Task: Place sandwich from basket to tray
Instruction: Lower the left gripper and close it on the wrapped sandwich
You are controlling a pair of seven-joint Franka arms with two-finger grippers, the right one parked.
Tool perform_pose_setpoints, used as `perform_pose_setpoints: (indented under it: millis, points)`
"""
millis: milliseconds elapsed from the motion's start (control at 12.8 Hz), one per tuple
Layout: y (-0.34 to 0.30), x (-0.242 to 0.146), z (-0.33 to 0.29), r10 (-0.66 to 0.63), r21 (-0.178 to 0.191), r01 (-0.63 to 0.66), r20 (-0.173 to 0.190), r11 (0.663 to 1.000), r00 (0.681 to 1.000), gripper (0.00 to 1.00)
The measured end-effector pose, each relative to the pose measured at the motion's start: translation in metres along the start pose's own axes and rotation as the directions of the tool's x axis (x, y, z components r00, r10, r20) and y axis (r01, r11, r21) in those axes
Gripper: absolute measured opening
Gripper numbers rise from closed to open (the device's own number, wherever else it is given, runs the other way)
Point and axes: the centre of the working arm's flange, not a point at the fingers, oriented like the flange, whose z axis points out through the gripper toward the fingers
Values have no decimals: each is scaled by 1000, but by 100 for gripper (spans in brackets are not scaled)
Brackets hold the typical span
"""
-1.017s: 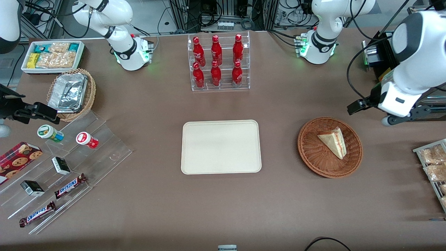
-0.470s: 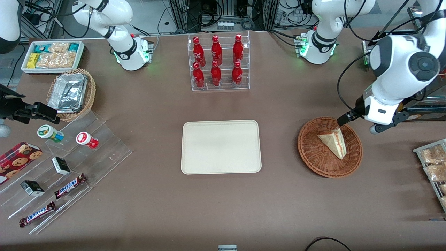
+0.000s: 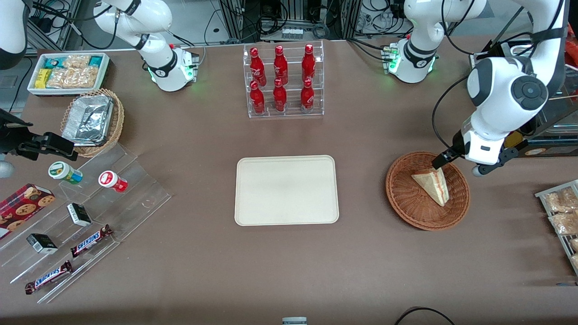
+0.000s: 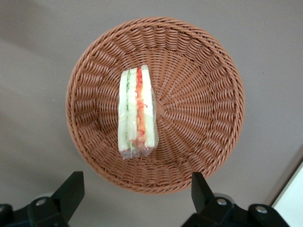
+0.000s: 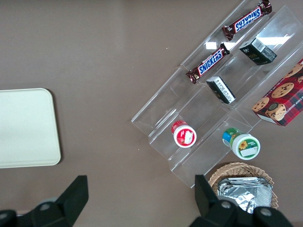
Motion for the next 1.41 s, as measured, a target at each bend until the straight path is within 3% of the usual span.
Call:
perform_pose_setpoints:
  millis: [548,1096,1252,1409]
  points:
    - [-1,8,62,-16,24,15,46,1000,999,100]
    - [-10,21,104,-45,14,44,37,999,998,100]
    - [-10,22,113,-57,15,56,40,998,998,97]
    - [-10,22,118,-98,17,97,41,995,994,78]
